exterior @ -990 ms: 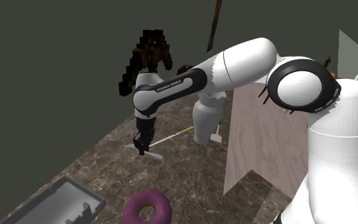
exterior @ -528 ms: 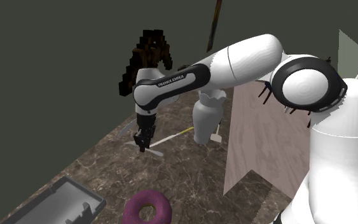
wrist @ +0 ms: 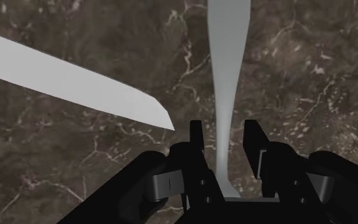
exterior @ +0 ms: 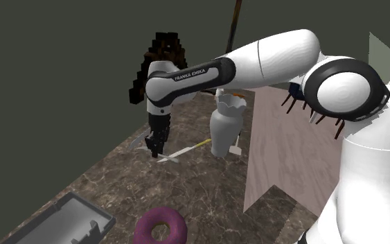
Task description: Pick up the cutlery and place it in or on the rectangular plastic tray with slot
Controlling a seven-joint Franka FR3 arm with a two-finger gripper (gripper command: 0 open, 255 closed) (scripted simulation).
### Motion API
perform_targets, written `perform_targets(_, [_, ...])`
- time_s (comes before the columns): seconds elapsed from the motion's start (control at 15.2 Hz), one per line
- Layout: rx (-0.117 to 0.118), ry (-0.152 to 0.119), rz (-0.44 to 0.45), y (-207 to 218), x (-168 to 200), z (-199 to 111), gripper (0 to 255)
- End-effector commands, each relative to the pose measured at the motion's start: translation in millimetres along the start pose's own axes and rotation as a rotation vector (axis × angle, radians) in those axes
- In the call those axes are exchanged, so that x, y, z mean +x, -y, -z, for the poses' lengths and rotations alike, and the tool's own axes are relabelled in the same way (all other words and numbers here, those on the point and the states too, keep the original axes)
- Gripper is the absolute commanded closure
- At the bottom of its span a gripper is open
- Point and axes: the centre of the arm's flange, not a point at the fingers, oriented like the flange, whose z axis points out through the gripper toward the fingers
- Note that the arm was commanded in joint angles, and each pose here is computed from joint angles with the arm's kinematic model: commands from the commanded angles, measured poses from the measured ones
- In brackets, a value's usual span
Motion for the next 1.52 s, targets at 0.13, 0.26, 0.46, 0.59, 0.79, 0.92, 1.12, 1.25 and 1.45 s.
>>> perform_targets(0.13, [0.0, 0.0, 0.0, 4, -3, 20, 255])
perform_targets(0.26, [0.0, 0.0, 0.0, 6, -4, 30, 255])
perform_targets(0.46, [0.0, 0.0, 0.0, 9, -5, 46, 255])
perform_targets(0.59, [0.0, 0.0, 0.0, 11, -6, 56, 255])
perform_targets(0.79, [0.0, 0.0, 0.0, 14, -8, 71, 255])
perform_targets(0.92, [0.0, 0.0, 0.0, 16, -9, 82, 255])
perform_targets(1.12, [0.0, 0.0, 0.0, 20, -10, 97, 255])
perform_targets(1.25, [0.0, 0.0, 0.0, 21, -11, 105, 255])
perform_targets(1.45, [0.0, 0.0, 0.0, 59, -5, 96, 255])
